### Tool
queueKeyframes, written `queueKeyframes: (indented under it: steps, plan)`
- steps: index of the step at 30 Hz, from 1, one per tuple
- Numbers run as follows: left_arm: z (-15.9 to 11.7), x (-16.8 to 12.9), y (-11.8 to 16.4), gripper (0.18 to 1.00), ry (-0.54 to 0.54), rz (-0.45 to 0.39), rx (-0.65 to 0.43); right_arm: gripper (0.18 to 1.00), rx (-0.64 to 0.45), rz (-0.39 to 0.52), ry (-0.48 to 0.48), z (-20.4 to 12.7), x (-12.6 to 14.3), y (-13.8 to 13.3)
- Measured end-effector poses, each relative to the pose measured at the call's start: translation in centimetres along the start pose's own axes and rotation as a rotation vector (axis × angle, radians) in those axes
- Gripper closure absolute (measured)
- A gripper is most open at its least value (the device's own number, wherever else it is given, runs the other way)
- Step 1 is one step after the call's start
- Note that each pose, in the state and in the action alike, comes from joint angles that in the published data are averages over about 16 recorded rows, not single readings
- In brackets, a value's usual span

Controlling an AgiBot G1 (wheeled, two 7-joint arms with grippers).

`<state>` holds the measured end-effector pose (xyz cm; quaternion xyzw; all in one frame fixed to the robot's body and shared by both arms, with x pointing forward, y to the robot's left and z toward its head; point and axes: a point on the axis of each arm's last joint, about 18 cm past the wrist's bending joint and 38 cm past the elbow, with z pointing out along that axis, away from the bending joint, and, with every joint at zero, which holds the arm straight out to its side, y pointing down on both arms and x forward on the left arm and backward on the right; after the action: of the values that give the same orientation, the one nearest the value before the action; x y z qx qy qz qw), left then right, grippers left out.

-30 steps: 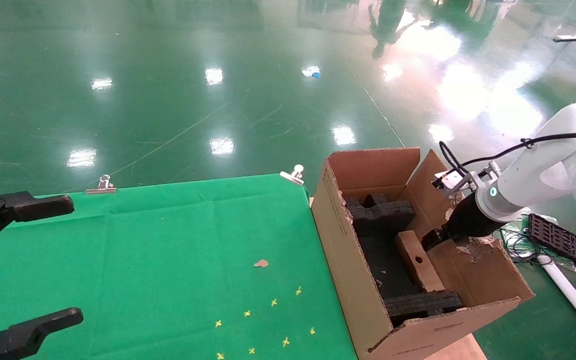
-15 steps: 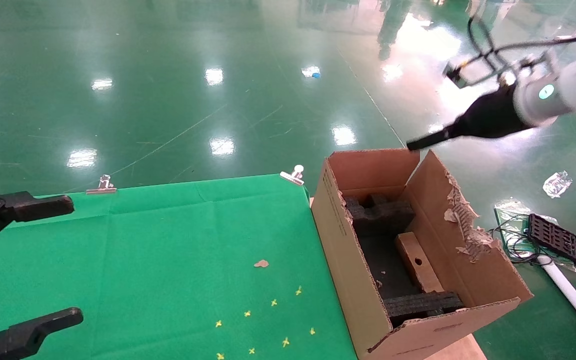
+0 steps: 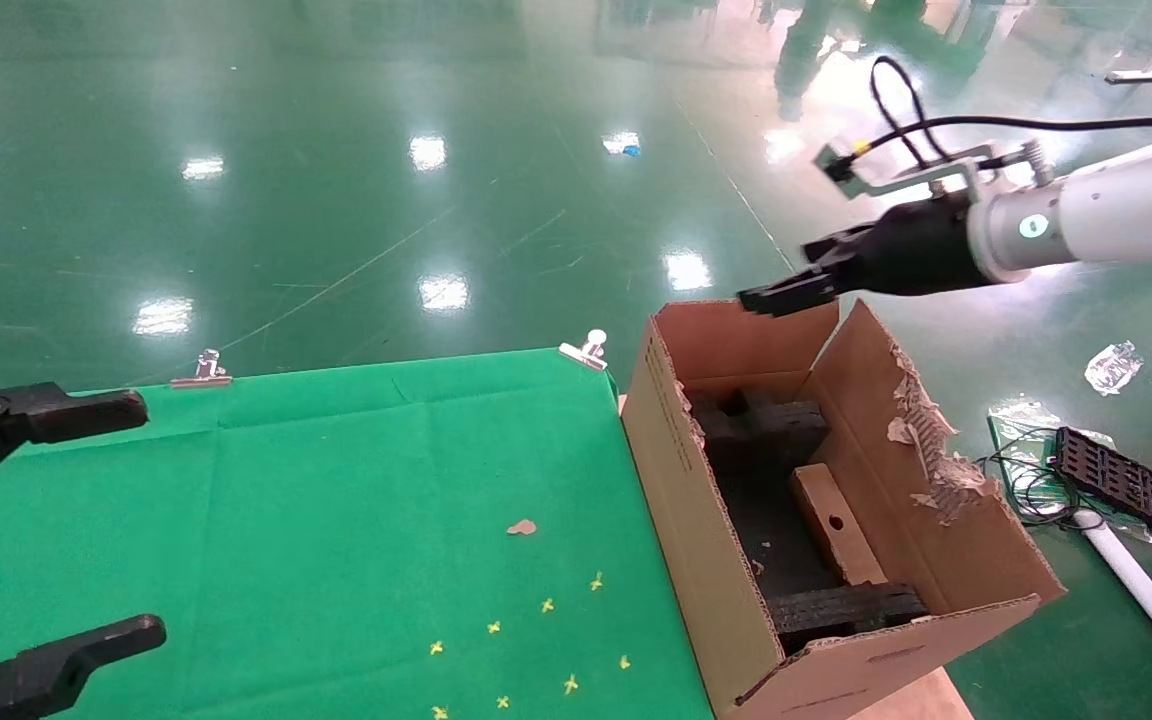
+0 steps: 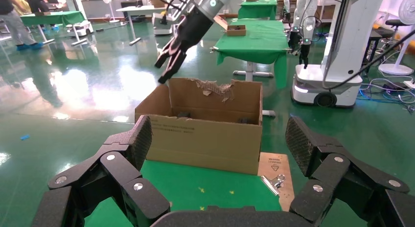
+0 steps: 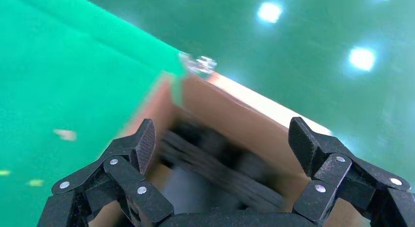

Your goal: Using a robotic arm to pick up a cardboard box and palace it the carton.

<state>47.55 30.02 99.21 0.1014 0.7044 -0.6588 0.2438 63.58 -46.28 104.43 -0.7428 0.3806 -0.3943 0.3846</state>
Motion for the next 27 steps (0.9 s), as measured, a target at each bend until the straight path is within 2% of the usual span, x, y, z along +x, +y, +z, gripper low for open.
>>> queueKeyframes:
  steps: [13, 27]
  plan:
    - [0.0, 0.0, 0.0, 0.184, 0.0, 0.0, 0.0, 0.178, 0.149, -0.07, -0.266, 1.9, -6.8, 0.0]
    - [0.0, 0.0, 0.0, 0.184, 0.0, 0.0, 0.0, 0.178, 0.342, -0.156, -0.506, 0.7, -13.2, 0.1]
